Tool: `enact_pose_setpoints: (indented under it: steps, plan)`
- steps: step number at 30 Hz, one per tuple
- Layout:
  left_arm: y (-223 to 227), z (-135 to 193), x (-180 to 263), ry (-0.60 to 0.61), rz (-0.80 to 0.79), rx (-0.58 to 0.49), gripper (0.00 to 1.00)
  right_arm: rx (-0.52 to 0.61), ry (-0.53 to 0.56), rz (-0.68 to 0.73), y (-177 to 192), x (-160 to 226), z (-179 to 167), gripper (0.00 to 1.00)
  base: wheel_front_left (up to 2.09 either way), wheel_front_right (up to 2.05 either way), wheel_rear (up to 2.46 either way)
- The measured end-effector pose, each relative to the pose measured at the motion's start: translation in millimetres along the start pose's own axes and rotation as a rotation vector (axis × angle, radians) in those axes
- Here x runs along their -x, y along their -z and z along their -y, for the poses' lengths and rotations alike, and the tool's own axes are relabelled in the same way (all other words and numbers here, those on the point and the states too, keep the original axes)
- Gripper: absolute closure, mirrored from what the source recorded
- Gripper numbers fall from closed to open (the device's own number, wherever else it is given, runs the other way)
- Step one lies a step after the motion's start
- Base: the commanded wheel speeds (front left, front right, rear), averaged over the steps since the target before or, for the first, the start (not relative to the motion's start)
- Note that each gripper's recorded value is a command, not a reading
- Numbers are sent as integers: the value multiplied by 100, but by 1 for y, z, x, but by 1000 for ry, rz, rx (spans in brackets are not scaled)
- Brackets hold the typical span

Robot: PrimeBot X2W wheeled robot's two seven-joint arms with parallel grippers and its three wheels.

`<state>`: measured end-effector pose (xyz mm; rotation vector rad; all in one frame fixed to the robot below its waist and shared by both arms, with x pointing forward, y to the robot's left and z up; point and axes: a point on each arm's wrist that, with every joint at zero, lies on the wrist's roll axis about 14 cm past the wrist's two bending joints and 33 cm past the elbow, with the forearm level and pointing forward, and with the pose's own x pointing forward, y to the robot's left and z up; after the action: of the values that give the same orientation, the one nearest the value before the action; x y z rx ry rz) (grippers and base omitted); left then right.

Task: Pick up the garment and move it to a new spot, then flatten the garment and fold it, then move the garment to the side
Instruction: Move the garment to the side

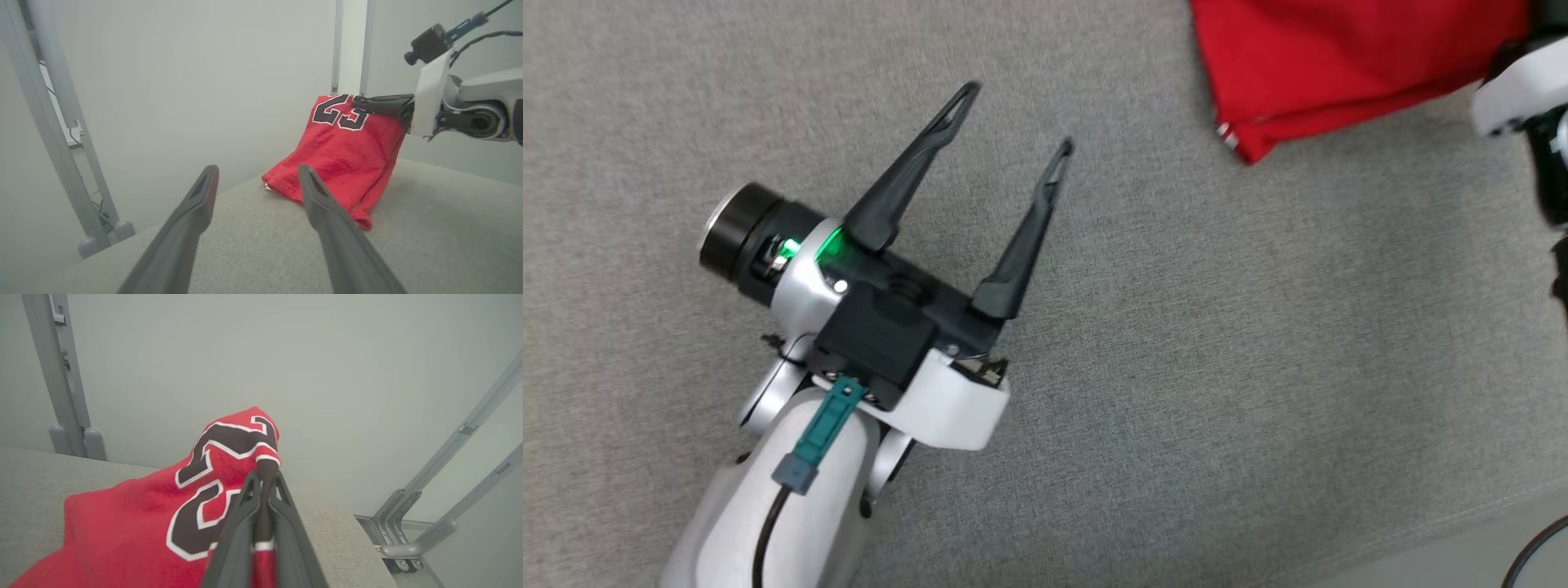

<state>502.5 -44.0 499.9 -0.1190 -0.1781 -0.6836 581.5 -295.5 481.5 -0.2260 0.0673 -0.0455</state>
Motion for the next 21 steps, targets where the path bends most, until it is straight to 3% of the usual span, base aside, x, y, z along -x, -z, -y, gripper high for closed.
enact_pose_setpoints:
  steps: [13, 21]
  plan:
    - [21, -5, -23, 41, 14, 24, 0, 295, 23, 5, 5, -39, 29, 100, 0, 0, 0]
    - [16, -12, -25, 28, 30, 15, 0, 380, 64, 4, 0, -39, 46, 100, 0, 0, 0]
